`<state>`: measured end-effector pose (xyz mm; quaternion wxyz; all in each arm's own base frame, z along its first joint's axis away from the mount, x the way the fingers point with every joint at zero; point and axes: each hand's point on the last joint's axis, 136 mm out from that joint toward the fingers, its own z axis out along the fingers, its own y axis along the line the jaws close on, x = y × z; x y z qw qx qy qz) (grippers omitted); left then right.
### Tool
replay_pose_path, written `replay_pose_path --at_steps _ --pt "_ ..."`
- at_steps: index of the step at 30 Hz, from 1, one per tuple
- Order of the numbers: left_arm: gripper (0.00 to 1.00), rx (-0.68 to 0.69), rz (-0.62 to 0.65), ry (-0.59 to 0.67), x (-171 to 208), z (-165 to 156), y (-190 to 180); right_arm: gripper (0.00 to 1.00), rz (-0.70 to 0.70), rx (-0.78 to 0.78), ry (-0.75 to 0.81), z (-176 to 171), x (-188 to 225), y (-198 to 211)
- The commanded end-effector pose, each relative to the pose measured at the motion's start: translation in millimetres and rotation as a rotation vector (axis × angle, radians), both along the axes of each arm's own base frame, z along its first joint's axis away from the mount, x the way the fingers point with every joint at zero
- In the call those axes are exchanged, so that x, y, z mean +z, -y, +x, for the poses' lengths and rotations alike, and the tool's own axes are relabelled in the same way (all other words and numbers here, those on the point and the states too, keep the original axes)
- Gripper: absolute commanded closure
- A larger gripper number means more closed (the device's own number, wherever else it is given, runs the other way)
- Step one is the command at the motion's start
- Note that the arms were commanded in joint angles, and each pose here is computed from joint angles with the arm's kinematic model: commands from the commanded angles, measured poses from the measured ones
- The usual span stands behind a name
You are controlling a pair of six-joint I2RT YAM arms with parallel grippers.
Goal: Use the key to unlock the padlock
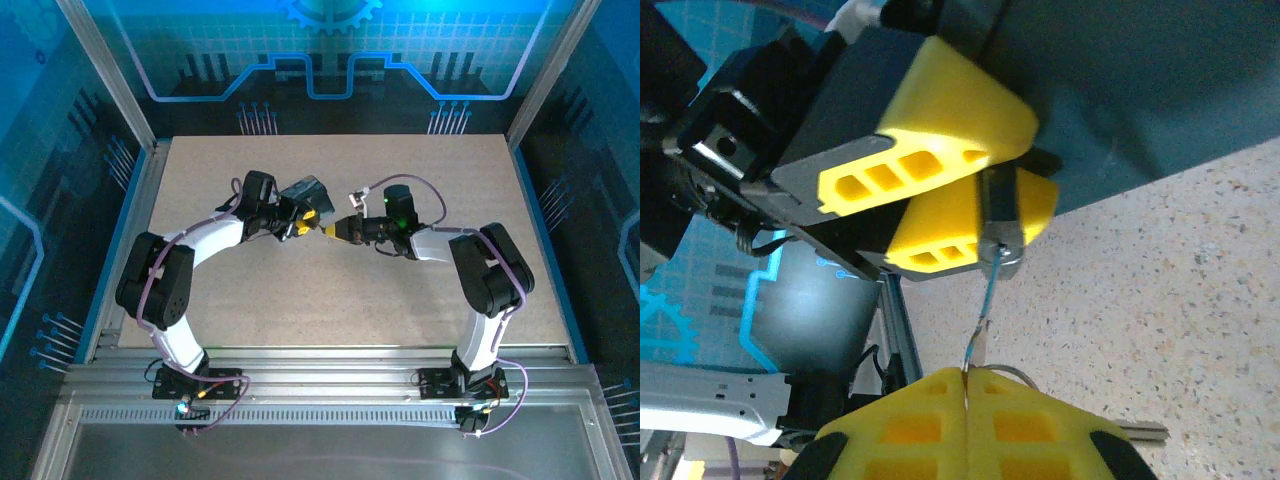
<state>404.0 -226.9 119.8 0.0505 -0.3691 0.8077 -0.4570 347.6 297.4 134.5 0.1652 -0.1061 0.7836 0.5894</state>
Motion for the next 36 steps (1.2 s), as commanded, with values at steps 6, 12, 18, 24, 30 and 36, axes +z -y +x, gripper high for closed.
replay_pose_path --at_steps 6,12,18,24,30,36 --pt "1.0 -0.019 -0.018 -0.009 8.9 -9.0 1.4 1.0 0.0 0.031 0.049 -2.4 6.4 -10.5" --pt "1.0 -0.02 -0.019 -0.008 9.9 -10.1 0.9 1.0 0.011 0.001 0.023 3.1 1.0 -4.1" --pt "1.0 -0.023 -0.024 -0.002 8.4 -8.4 1.4 1.0 0.008 0.0 0.02 3.7 -0.9 -2.5" --pt "1.0 -0.073 0.005 0.032 17.1 -10.4 2.0 1.0 0.004 0.007 0.01 7.6 -6.9 -3.1" --pt "1.0 -0.093 0.007 0.028 14.1 -12.9 2.7 1.0 0.008 0.006 0.016 10.2 -6.5 -2.8" --pt "1.0 -0.092 0.006 0.014 11.0 -12.6 3.7 1.0 0.009 0.006 0.026 10.8 -4.0 -3.2"
